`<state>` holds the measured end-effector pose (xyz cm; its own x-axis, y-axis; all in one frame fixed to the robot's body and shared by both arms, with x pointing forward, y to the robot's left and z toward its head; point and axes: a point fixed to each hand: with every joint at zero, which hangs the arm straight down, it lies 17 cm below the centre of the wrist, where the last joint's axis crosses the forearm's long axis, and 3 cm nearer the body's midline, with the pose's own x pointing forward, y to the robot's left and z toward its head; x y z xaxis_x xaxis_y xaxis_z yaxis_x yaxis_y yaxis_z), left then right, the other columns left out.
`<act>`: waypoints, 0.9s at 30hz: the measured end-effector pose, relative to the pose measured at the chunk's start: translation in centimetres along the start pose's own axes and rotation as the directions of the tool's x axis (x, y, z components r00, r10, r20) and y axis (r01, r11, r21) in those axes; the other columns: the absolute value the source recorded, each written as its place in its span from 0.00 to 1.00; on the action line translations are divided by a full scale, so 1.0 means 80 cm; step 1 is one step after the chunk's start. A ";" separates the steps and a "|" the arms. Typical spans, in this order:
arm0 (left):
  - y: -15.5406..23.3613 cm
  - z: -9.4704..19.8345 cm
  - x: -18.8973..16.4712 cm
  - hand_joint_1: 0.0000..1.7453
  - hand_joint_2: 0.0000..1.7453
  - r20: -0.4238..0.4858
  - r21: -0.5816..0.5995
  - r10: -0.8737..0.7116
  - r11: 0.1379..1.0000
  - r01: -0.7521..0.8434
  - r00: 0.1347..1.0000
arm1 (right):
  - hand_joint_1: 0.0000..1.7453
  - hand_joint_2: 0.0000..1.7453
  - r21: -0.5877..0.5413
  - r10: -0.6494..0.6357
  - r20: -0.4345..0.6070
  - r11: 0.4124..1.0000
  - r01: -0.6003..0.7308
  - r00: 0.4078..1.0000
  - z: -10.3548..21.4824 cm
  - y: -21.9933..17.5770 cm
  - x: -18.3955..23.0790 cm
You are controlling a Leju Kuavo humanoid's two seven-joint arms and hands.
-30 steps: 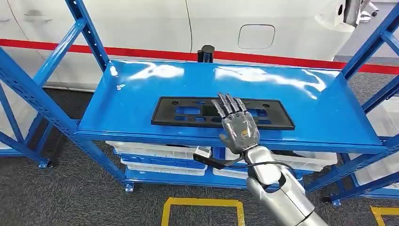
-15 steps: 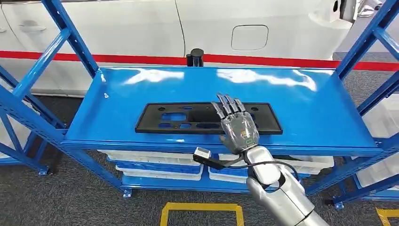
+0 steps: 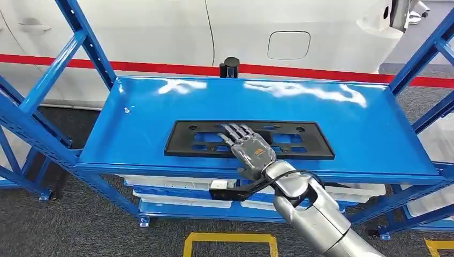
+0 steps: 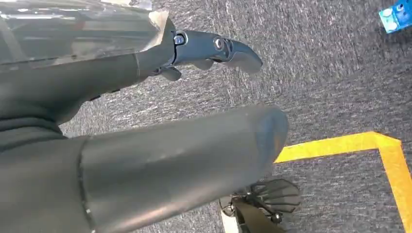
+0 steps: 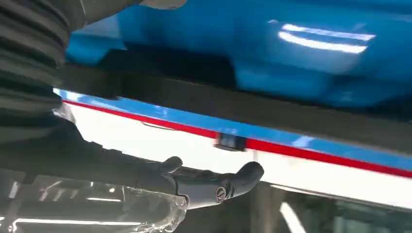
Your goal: Take the parts from the cabinet and place them on the table.
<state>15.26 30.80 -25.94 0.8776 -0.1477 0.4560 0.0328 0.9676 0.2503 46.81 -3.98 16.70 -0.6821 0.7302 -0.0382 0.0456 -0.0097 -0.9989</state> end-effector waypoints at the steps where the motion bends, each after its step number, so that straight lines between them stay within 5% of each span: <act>1: 0.000 0.000 0.001 0.00 0.00 0.004 0.001 0.001 1.000 -0.001 1.000 | 0.00 1.00 0.007 0.007 0.014 1.000 -0.007 1.000 -0.004 -0.001 0.004; 5: -0.001 0.000 0.003 0.00 0.00 0.011 0.004 0.004 1.000 -0.004 1.000 | 0.00 1.00 0.037 0.014 0.064 0.999 -0.016 0.998 -0.010 0.007 0.026; 6: 0.000 0.000 0.003 0.00 0.00 0.012 0.007 0.004 1.000 -0.004 1.000 | 0.12 1.00 0.045 0.013 0.074 0.999 -0.016 0.997 -0.009 0.011 0.030; 7: 0.000 0.000 0.003 0.00 0.00 0.015 0.009 0.004 1.000 -0.004 1.000 | 0.77 1.00 0.052 0.012 0.082 0.999 -0.016 0.997 -0.009 0.014 0.034; 10: 0.001 0.000 0.005 0.00 0.00 0.021 0.012 0.004 1.000 -0.004 1.000 | 0.77 1.00 0.057 0.008 0.090 0.998 -0.013 0.996 -0.009 0.018 0.038; 13: -0.001 0.000 0.005 0.00 0.00 0.023 0.012 0.004 1.000 -0.004 1.000 | 0.92 1.00 0.042 0.015 0.089 0.999 -0.019 0.996 -0.010 0.015 0.039; 19: -0.002 0.001 0.007 0.00 0.00 0.028 0.011 0.001 1.000 -0.001 1.000 | 0.88 1.00 -0.003 0.078 0.043 0.997 -0.078 0.996 -0.012 0.005 0.027; 20: -0.003 0.001 0.007 0.00 0.00 0.028 0.011 0.000 1.000 -0.001 1.000 | 0.95 1.00 -0.009 0.094 0.031 0.996 -0.093 0.995 -0.013 0.002 0.023; 27: -0.006 0.001 0.008 0.00 0.00 0.029 0.010 0.002 1.000 -0.002 1.000 | 0.95 1.00 -0.032 0.105 -0.046 0.994 -0.106 0.993 -0.009 -0.003 -0.005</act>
<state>15.73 30.26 -25.69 0.8634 -0.1520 0.4811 0.0265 0.9659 0.2577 47.58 -3.77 17.01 -0.6396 0.7556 -0.1415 0.1413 -0.0655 -0.9878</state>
